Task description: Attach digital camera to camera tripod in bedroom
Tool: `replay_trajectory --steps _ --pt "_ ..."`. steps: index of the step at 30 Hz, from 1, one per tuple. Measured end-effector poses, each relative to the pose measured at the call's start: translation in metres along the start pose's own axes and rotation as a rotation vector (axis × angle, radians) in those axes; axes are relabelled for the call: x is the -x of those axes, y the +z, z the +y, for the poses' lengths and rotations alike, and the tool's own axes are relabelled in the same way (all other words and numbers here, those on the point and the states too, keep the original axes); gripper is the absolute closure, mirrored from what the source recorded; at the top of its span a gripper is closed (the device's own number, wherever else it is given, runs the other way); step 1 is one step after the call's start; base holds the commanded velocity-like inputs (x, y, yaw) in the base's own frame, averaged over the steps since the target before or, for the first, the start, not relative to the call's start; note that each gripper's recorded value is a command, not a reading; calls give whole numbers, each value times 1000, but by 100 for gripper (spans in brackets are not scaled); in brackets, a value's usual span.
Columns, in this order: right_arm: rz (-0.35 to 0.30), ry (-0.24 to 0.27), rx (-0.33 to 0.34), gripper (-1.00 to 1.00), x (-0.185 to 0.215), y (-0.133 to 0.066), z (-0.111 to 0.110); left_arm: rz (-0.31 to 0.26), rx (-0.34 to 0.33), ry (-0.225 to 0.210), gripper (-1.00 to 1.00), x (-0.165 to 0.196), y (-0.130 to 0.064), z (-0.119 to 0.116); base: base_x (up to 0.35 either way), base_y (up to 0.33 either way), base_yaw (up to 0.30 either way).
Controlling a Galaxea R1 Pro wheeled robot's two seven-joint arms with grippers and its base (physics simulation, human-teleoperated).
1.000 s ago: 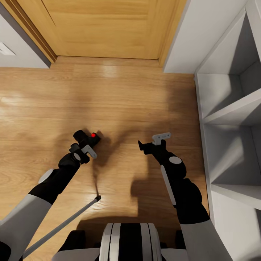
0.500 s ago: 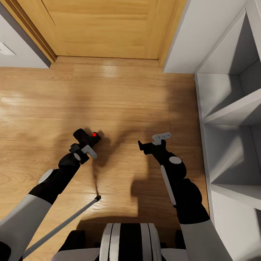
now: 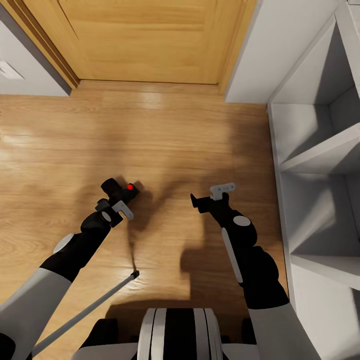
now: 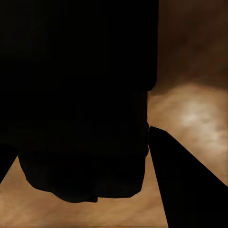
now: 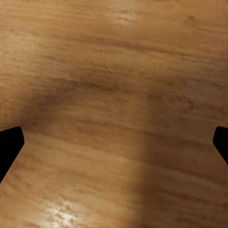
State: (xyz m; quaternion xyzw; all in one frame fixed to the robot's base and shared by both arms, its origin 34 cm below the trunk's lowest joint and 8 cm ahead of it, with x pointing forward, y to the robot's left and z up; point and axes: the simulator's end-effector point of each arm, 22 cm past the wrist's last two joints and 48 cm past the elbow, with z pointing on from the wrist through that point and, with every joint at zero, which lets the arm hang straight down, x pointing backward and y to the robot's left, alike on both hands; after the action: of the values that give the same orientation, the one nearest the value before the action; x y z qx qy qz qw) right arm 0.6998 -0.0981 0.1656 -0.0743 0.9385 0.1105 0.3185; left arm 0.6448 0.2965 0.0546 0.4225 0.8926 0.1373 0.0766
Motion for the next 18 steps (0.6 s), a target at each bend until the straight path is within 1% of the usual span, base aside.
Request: replay_trajectory --steps 3,5,13,18 --pt "-5 -1 0 -100 3 -1 0 -6 6 -2 100 3 -3 4 -12 0 0" --pt "-7 -2 -1 -100 5 -2 0 -8 9 -2 100 3 -4 5 -146 0 0" --pt "-19 -5 -1 -100 13 -6 1 -15 18 -4 100 7 -9 11 -291 0 0" --pt "-23 -6 -2 -100 15 -7 1 -16 20 -5 100 7 -10 12 -109 0 0"
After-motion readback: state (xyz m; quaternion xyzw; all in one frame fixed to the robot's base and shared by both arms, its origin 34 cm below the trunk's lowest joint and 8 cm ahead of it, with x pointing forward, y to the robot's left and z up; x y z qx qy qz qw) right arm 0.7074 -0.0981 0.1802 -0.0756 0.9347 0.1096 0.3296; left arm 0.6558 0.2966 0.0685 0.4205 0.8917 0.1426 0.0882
